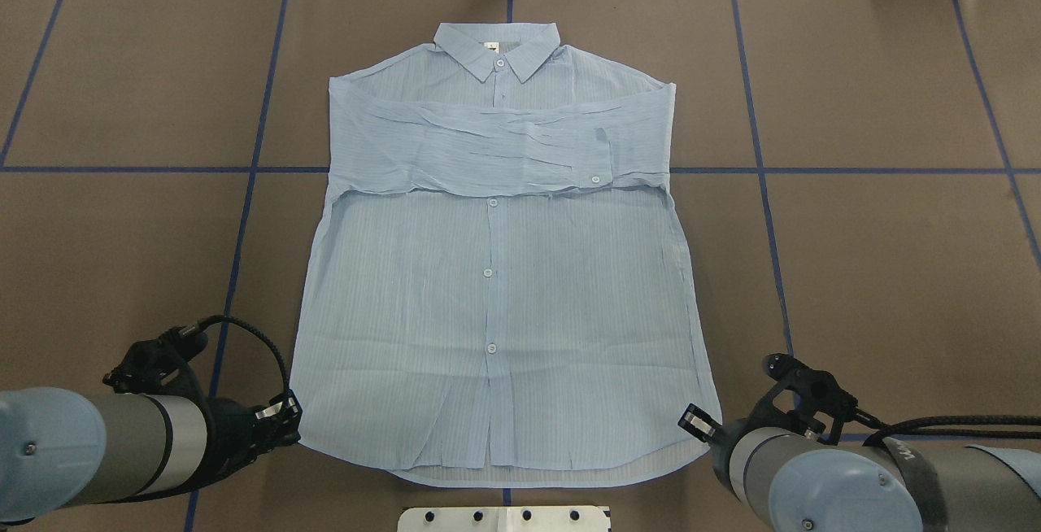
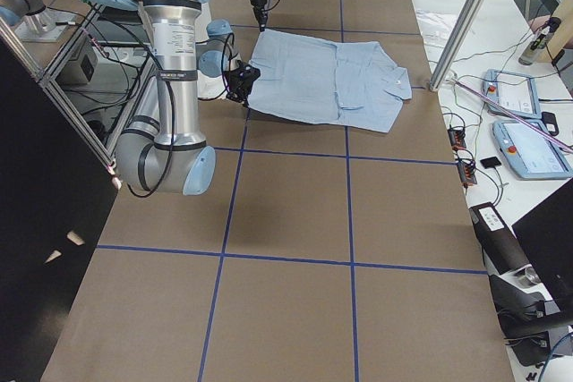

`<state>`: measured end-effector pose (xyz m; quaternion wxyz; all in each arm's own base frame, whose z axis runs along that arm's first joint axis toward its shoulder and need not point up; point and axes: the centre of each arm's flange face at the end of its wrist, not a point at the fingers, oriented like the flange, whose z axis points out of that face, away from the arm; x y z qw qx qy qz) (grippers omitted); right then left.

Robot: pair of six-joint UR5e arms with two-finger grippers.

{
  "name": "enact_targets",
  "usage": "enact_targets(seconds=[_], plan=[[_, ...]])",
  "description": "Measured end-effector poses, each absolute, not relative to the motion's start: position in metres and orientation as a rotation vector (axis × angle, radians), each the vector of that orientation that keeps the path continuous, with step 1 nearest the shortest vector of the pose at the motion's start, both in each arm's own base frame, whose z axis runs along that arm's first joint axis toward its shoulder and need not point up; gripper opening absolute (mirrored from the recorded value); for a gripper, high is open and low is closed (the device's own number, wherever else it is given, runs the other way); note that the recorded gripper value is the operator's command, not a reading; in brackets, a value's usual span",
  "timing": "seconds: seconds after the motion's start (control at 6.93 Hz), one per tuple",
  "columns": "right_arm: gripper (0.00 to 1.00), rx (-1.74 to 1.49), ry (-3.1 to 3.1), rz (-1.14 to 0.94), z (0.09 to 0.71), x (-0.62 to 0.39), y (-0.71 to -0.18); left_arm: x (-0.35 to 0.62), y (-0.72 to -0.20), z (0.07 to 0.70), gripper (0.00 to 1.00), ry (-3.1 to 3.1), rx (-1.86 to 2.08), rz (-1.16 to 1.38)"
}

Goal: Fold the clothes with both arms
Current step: 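Lift the hem with both grippers and fold it toward the collar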

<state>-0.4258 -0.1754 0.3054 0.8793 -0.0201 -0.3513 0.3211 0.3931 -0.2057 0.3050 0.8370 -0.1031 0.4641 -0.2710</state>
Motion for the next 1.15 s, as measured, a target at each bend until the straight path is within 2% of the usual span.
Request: enact_targets(seconds=[0.43,0.72,1.15], plan=[[0.00,-0.051,-0.766,0.665,0.292,-0.410,-0.172,0.386,-0.204,0.297,0.00,0.982,-0.213,-0.544],[0.00,-0.037,-0.823,0.712,0.270,-0.405,-0.197,0.384,-0.219,0.280,0.00,1.026,-0.196,-0.553],[0.00,0.023,-0.892,0.839,0.240,-0.392,-0.265,0.348,-0.299,0.259,0.00,1.079,-0.051,-0.569]])
